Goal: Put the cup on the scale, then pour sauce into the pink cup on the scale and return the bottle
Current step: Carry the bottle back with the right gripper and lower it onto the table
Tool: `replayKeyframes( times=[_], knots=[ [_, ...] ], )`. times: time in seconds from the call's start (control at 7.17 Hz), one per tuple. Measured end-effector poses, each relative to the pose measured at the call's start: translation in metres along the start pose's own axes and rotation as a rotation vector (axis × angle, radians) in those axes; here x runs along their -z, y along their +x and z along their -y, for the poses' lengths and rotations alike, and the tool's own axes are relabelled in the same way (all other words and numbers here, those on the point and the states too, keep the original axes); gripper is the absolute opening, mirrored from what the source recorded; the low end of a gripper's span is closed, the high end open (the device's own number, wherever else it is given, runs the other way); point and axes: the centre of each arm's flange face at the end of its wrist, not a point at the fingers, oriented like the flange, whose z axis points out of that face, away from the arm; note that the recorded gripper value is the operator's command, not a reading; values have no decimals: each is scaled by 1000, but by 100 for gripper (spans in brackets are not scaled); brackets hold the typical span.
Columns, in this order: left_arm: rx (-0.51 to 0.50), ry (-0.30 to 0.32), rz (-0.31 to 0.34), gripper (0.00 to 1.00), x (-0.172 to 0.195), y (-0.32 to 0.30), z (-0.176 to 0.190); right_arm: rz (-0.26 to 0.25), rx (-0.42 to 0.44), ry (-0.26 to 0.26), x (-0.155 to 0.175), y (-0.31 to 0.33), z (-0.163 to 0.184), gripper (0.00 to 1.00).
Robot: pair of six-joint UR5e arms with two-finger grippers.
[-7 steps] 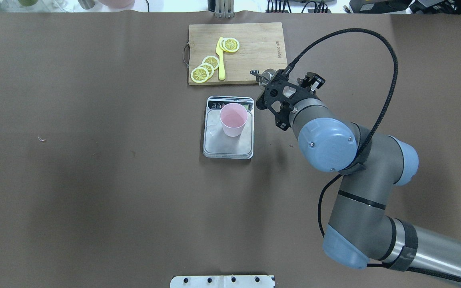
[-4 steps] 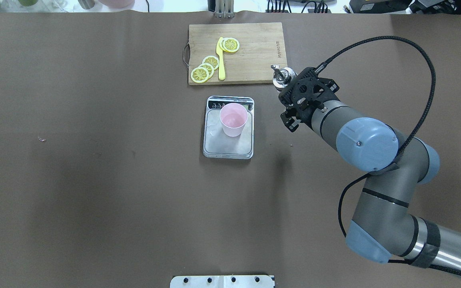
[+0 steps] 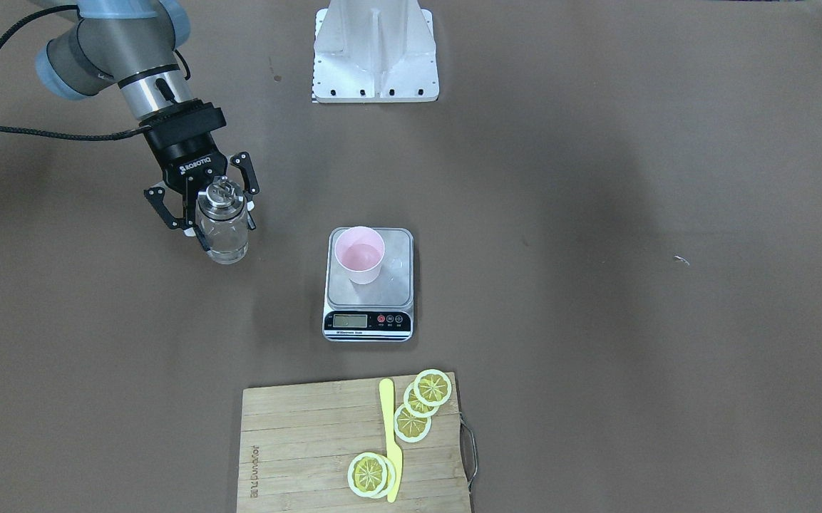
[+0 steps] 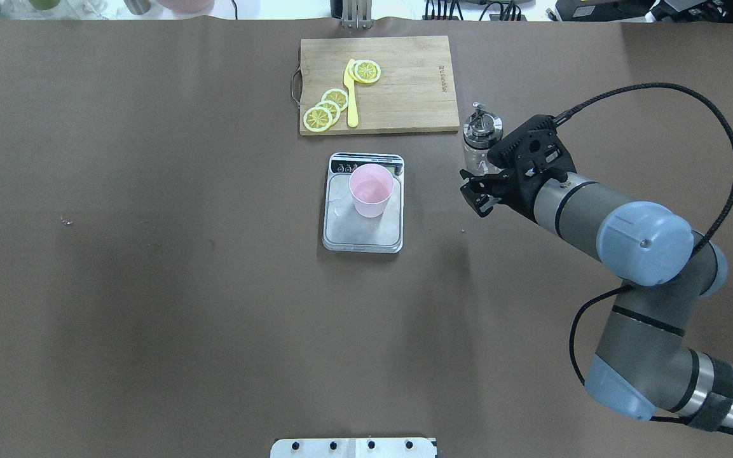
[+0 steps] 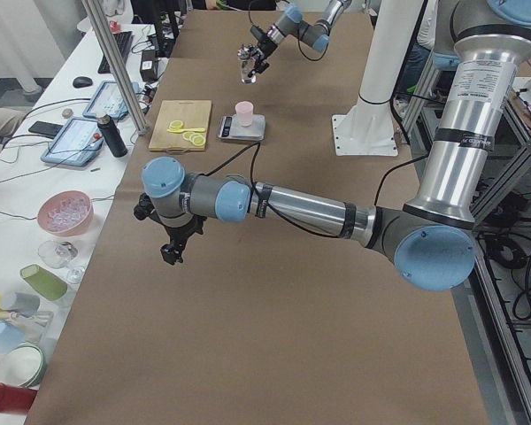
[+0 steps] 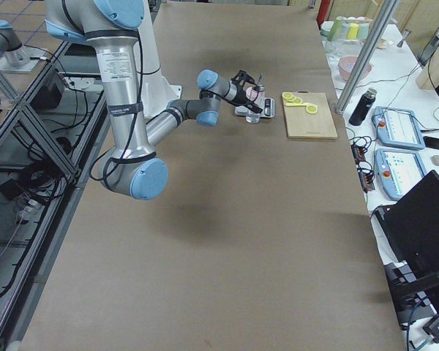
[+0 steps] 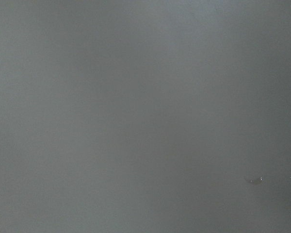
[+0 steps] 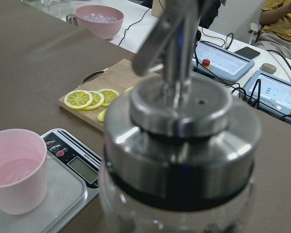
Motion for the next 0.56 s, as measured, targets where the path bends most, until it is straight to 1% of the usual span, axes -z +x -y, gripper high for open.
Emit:
replayKeyframes(
  times=[0.14,0.28,0.56],
  knots=[
    [-5,5,3,98,3,2,2,11,-55,19,-1,12,-14,13],
    [-10,11,6,98,6,4,2,13,-89,28,-10,22,-29,13],
    [-15,18,11,98,10,6,4,10,-116,47,-27,42,-51,14]
  ],
)
